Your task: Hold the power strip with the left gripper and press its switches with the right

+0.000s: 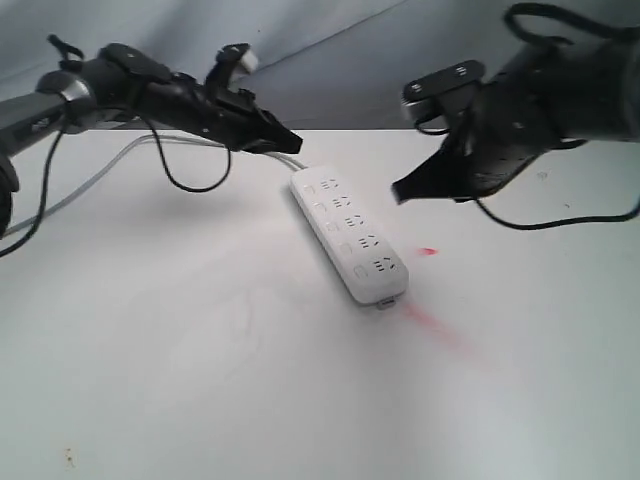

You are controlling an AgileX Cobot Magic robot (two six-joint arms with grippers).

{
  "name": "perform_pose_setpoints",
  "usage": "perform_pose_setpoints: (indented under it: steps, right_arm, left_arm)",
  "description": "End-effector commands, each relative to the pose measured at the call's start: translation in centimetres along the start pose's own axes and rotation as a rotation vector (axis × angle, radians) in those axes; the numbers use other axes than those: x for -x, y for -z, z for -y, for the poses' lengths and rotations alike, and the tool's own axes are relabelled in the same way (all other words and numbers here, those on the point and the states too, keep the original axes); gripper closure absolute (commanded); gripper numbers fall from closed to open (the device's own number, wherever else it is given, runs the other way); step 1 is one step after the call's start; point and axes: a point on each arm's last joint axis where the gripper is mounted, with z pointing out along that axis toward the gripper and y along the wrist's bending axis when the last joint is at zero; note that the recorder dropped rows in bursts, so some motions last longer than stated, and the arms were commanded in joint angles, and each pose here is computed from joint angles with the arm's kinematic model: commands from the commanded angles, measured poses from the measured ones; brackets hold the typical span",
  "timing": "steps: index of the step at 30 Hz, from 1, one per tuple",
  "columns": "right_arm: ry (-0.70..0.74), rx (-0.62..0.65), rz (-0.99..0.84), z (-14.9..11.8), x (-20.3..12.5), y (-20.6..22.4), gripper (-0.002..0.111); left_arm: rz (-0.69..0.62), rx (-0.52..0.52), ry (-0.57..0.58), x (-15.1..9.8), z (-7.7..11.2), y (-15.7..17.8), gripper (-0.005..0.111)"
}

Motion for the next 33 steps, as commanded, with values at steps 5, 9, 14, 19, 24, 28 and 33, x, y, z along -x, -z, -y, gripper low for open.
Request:
perform_pose_setpoints:
  steps: [5,9,14,19,24,28,33]
  right_arm:
    - [-0.145,-0.061,0.164,6.3,-0.7,8.7,0.108]
    - [-0.146,-0.096,0.182,7.2,-1.4,13.0,0.108]
    - [-0.187,-0.138,0.245,8.7,-3.6,20.4,0.108]
    - [-0.241,-0.152,0.382,10.0,-8.6,29.2,0.108]
    - [-0.326,-0.095,0.46,9.6,-17.4,33.4,0.108]
    - [-0.406,0.017,0.658,8.7,-24.3,36.0,0.108]
    - [-0.451,0.089,0.734,8.1,-27.0,36.1,0.108]
  left_arm:
    - [0.152,-0.066,0.095,2.1,-1.6,10.4,0.107]
    - [0.157,-0.027,0.023,4.4,1.4,13.4,0.107]
    - [0.164,0.057,-0.12,7.8,9.3,19.5,0.107]
    - [0.169,0.167,-0.18,5.4,18.5,27.0,0.107]
    - [0.325,0.353,-0.091,-2.9,26.0,32.3,0.107]
    - [0.447,0.466,-0.126,-9.8,32.7,32.0,0.107]
    - [0.509,0.484,-0.092,-14.5,35.2,30.5,0.107]
